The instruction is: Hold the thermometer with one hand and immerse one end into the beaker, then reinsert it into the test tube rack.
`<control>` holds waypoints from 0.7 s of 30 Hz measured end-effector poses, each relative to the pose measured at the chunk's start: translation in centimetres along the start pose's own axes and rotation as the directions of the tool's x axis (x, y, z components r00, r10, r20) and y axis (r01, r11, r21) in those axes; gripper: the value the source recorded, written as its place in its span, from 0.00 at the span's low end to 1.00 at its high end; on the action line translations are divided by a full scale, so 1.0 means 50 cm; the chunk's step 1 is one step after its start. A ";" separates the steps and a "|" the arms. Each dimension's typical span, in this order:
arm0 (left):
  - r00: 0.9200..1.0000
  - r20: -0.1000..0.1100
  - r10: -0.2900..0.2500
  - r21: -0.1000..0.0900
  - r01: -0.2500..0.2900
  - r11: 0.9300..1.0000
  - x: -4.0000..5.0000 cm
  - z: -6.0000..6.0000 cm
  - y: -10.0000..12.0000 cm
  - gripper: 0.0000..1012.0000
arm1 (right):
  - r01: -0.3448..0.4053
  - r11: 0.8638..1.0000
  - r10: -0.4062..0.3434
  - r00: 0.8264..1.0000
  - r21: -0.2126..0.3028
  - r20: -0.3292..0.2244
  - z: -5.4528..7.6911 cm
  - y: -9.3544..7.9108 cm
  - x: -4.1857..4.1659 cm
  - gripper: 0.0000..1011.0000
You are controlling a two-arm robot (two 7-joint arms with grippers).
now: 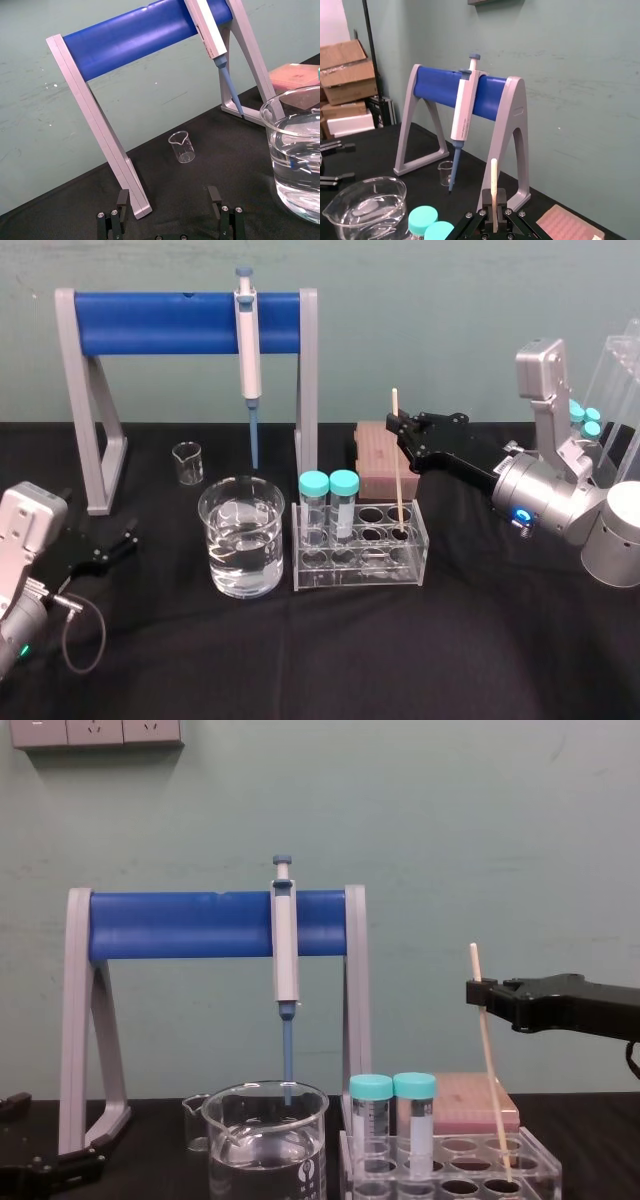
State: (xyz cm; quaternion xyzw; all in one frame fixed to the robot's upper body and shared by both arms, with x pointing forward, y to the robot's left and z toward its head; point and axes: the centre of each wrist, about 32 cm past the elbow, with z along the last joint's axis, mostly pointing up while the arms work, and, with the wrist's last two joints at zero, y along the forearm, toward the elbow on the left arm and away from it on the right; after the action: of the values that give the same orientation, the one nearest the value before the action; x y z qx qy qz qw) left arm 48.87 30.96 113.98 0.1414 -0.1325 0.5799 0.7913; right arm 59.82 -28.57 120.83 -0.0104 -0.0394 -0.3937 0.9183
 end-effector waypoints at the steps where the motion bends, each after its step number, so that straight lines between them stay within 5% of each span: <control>1: 1.000 0.000 0.000 0.000 0.000 1.000 0.000 0.000 0.000 0.99 | -0.001 1.000 0.001 1.000 0.000 -0.005 0.000 0.000 0.000 0.05; 21: 1.000 0.000 0.000 0.000 0.000 1.000 0.000 0.000 0.000 0.99 | -0.013 1.000 0.014 0.998 0.008 -0.058 0.025 -0.008 -0.019 0.05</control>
State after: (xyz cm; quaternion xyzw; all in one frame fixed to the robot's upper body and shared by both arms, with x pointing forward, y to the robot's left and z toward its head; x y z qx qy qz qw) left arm 48.86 30.97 113.98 0.1415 -0.1324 0.5799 0.7913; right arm 58.78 -28.09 121.96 0.0045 -0.0142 -0.3874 0.9218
